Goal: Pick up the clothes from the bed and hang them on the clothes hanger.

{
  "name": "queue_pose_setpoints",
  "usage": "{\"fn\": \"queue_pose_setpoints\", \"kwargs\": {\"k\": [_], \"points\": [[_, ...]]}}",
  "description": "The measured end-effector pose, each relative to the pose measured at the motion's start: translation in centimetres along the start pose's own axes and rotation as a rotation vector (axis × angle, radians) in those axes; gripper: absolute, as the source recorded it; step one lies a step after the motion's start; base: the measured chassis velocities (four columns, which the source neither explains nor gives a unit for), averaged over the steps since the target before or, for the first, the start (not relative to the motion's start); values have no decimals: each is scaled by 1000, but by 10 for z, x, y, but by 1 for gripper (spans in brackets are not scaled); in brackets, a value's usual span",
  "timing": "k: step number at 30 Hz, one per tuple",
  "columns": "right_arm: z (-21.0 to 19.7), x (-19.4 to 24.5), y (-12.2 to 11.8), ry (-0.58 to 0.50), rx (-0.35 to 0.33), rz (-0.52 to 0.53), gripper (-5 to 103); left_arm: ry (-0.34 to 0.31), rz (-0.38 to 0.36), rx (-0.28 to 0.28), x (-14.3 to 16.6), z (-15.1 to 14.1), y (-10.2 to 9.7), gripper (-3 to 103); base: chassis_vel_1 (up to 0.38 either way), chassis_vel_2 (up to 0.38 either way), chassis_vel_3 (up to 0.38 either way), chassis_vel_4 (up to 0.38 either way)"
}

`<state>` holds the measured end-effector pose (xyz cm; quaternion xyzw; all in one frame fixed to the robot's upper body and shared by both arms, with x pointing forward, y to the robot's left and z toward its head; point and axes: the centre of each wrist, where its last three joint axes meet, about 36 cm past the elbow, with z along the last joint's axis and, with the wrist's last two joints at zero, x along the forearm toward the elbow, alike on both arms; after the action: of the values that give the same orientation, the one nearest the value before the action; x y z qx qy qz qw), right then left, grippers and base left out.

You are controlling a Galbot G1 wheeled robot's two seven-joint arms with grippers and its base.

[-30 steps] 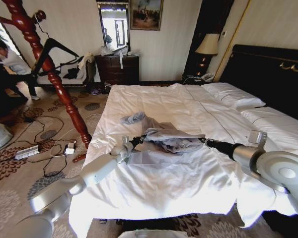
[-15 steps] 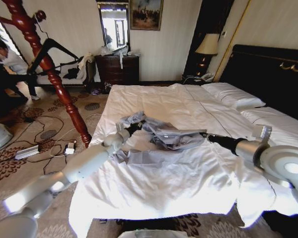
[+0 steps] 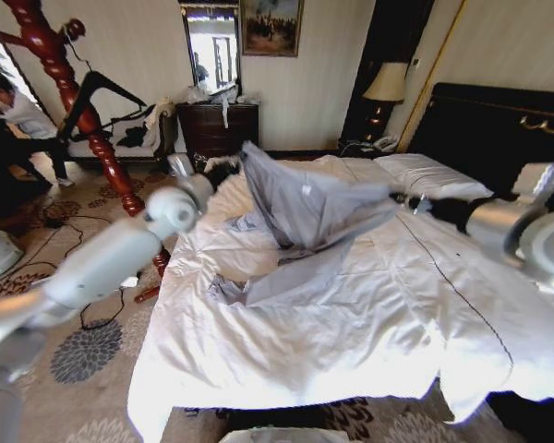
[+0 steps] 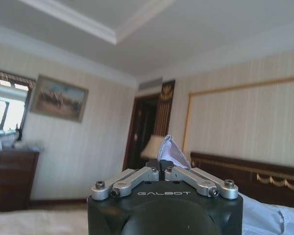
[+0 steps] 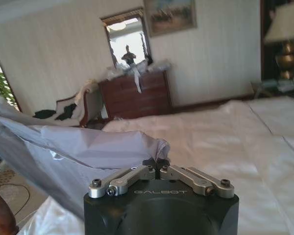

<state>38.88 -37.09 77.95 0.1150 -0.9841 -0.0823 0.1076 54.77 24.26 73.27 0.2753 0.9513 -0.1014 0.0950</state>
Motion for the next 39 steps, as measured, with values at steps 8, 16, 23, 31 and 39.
{"fn": "queue_pose_setpoints", "kwargs": {"k": [8,16,23,31,39], "points": [[-49,26,-4,-101,61,35,0,-65,47,1,20,-70,-33,0,0,0,0,0],[-91,47,-10,-174,111,73,0,-73,90,-38,32,-109,-69,0,0,0,0,0],[-102,54,-9,-211,122,80,0,-85,55,-40,42,-122,-74,0,0,0,0,0],[-127,82,7,-272,159,68,0,-147,46,-58,70,-161,-93,0,0,0,0,0],[-144,80,2,-246,200,126,0,-144,5,-51,64,-180,-88,0,0,0,0,0]]}}
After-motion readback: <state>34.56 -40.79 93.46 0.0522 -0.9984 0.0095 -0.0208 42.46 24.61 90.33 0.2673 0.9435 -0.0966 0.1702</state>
